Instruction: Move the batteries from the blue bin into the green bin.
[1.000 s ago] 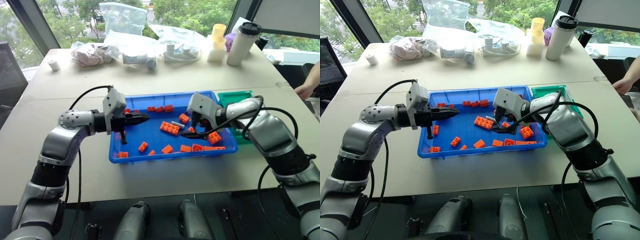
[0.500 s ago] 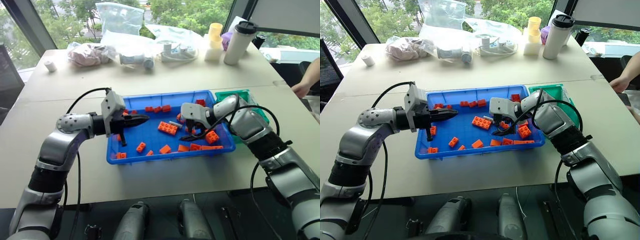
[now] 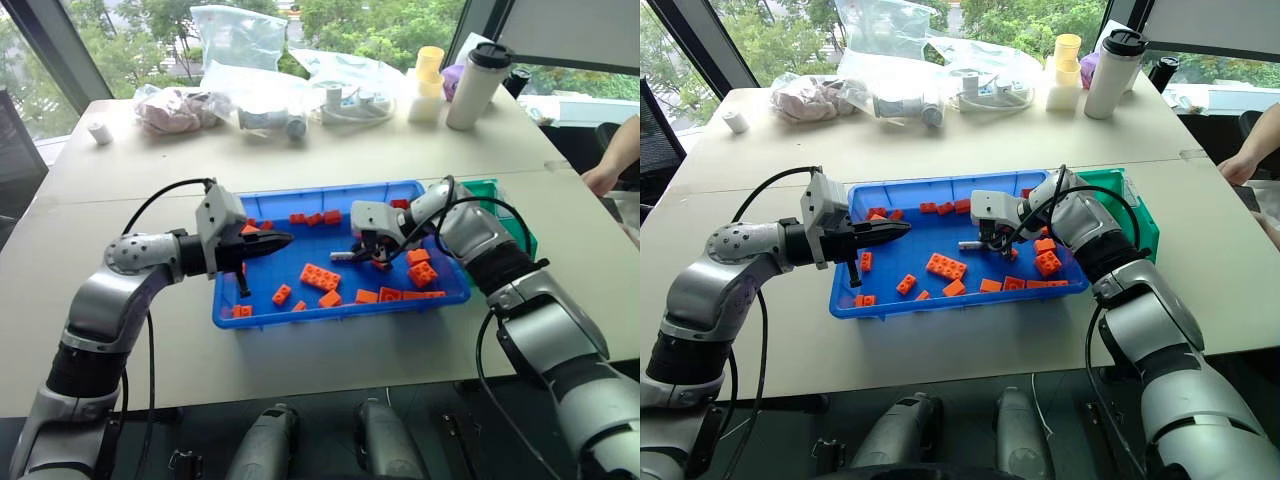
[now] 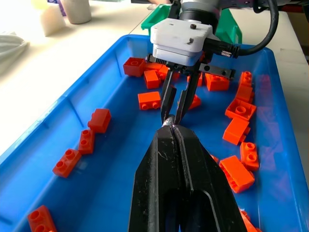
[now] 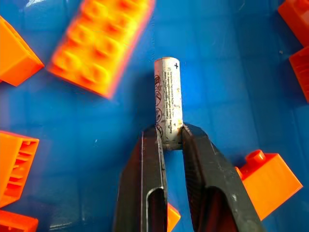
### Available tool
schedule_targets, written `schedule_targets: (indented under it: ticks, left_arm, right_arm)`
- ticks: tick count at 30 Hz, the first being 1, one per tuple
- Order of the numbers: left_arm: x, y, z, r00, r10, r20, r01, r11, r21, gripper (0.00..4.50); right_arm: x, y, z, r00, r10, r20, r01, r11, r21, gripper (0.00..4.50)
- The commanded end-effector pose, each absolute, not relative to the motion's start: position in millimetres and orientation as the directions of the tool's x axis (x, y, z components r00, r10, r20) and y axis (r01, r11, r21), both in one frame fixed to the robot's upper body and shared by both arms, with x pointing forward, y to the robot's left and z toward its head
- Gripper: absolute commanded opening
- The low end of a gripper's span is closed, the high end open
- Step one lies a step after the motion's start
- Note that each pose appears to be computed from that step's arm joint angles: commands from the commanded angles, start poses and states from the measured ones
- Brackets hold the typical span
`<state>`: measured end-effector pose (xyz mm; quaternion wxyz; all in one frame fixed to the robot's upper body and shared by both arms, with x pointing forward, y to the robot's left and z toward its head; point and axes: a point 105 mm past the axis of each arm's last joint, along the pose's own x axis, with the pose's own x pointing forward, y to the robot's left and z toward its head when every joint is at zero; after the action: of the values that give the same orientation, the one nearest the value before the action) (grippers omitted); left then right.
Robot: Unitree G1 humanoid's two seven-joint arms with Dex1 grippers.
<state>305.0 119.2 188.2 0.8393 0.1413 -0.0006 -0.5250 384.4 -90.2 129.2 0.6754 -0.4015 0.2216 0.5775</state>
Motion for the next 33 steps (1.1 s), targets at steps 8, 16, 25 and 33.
schedule_targets:
  ticks: [8,16,25,33]
  left_arm:
    - [303,119,200,0.455,-0.883,-0.111,0.869,0.414,0.270,0.00]
    - [304,112,198,0.415,-0.903,-0.108,0.891,0.379,0.252,0.00]
    - [313,107,202,0.348,-0.929,-0.122,0.917,0.311,0.248,0.00]
    - [308,109,207,0.321,-0.940,-0.111,0.931,0.292,0.219,0.00]
  right_arm:
    - [383,-140,243,0.613,0.611,-0.501,-0.776,0.344,-0.529,0.01]
    - [359,-256,273,0.879,0.267,-0.395,-0.456,0.713,-0.532,0.01]
    - [335,-269,213,0.841,0.217,-0.495,-0.451,0.788,-0.419,2.48]
    - [325,-248,241,0.863,0.290,-0.413,-0.472,0.753,-0.458,4.45]
